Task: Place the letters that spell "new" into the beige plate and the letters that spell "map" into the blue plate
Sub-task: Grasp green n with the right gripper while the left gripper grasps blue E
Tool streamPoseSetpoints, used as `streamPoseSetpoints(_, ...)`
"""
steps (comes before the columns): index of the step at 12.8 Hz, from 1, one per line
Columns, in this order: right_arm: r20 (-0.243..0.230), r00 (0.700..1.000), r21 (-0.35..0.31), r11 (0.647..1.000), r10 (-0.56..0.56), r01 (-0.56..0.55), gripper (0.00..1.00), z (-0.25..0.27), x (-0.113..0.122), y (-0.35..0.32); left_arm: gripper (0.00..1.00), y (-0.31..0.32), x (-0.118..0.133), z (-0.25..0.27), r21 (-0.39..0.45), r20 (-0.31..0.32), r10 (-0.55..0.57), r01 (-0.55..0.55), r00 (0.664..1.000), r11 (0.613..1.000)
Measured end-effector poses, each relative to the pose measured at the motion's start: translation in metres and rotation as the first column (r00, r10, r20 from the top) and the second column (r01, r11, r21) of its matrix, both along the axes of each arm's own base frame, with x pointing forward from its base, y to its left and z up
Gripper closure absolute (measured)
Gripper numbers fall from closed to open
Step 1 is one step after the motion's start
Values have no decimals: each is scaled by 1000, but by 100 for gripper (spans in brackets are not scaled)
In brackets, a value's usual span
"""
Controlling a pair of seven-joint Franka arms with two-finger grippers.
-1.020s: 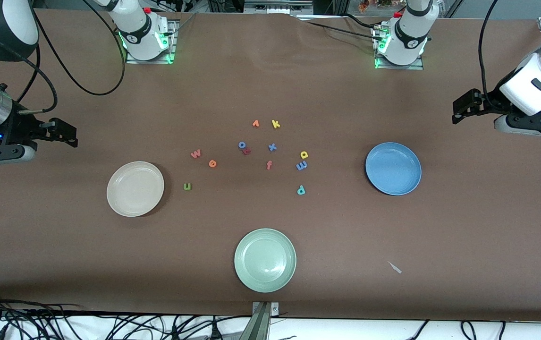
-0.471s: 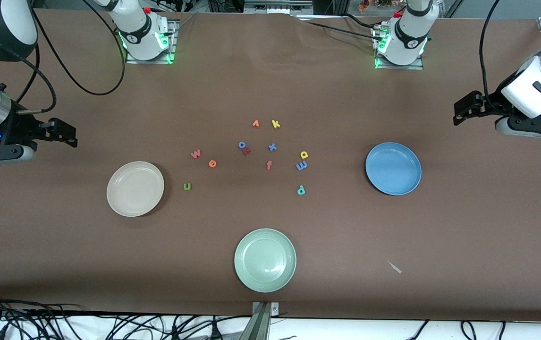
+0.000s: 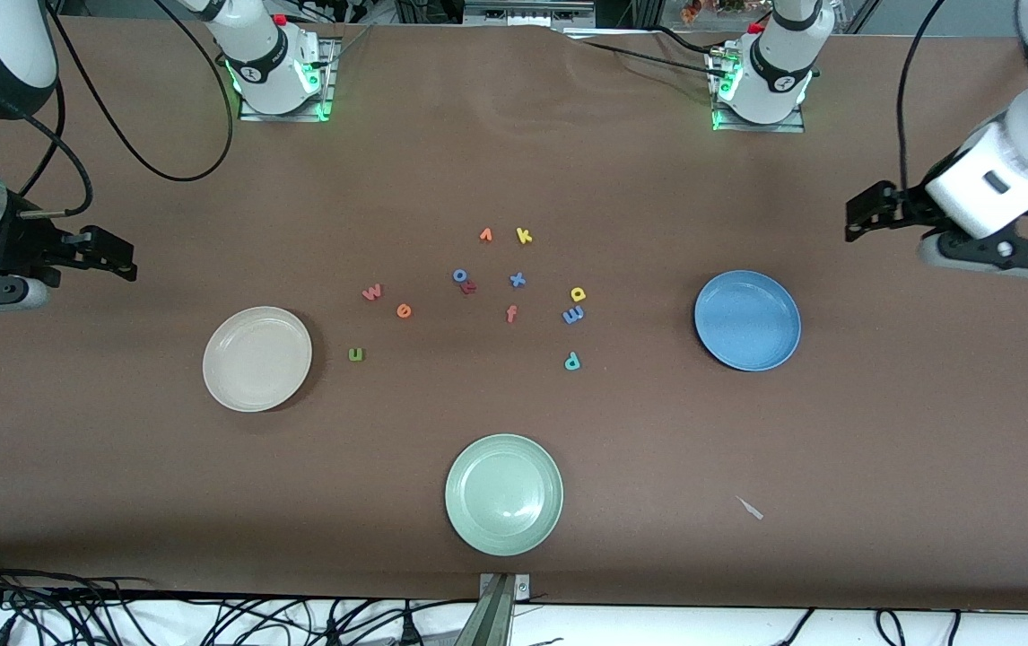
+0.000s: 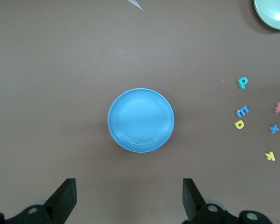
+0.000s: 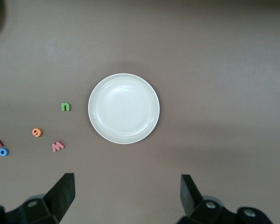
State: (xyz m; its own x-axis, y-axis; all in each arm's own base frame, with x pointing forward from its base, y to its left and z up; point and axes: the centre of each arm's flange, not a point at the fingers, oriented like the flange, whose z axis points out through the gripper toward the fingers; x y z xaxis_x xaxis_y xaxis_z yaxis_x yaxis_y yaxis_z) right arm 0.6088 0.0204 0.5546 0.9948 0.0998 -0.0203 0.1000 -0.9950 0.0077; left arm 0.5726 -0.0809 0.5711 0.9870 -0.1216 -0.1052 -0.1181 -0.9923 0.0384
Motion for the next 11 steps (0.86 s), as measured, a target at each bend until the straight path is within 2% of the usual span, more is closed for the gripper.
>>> streamPoseSetpoints(4,-28,1000,1,1000,-1,1,0,-4,-2,-1,0,-89,6,-70,0,-110,-143,144,984,990)
streamPoseSetpoints(5,-30,1000,2,1000,2,-2,0,-5,-2,1,0,-113,8,-88,-2,-118,-176,177,977,984)
streamPoseSetpoints(8,-46,999,5,1000,18,-18,0,-15,1,12,0,-164,21,-141,-14,-81,-240,240,967,971)
streamPoseSetpoints(11,-63,996,5,998,65,-65,0,-39,10,43,0,-219,21,-200,-25,-55,-308,307,950,951)
